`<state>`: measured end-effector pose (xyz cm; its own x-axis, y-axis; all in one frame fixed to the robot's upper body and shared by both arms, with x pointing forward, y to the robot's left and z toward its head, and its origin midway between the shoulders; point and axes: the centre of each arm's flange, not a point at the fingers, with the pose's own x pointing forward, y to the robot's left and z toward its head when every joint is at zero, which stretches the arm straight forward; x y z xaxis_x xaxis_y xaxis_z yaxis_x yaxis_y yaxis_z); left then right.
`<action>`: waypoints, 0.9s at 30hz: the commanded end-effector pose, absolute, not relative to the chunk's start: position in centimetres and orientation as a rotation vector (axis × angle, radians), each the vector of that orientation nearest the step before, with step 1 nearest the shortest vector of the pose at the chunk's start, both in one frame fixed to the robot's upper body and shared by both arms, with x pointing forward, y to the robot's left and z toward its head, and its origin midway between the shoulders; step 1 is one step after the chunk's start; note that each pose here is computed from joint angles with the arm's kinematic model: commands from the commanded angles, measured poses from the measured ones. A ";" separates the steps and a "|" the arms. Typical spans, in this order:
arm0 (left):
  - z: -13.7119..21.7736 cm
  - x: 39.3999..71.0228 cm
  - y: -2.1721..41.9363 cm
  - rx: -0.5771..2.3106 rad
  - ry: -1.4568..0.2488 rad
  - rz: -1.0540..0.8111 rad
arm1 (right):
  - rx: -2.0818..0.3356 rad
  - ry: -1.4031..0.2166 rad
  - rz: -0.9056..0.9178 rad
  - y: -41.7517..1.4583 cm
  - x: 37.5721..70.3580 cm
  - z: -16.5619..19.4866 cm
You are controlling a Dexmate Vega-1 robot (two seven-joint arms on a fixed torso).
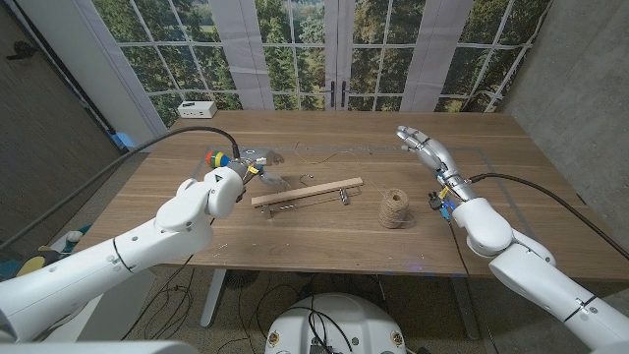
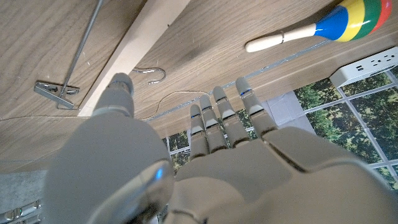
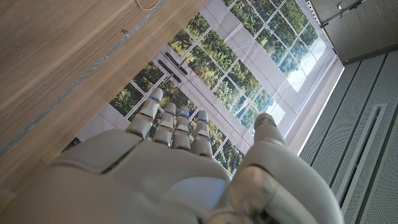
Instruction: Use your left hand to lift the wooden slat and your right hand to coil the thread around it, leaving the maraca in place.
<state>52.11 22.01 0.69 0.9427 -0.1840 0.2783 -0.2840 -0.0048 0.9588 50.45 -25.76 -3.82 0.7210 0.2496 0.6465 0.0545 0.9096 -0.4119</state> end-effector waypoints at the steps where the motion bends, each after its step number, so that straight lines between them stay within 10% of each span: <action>1: 0.0 51.8 21.4 1.628 -0.326 0.081 | -0.420 -0.765 0.114 -26.1 50.2 -4.3; 27: -1.1 52.9 20.7 1.642 -0.218 0.069 | -0.408 -0.756 0.133 -26.6 51.0 -4.5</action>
<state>52.26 21.07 -0.62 0.9721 -0.1048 0.2101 -0.2171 -0.0605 0.9743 50.76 -26.41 -4.40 0.7229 0.2588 0.6407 0.0340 0.9128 -0.4071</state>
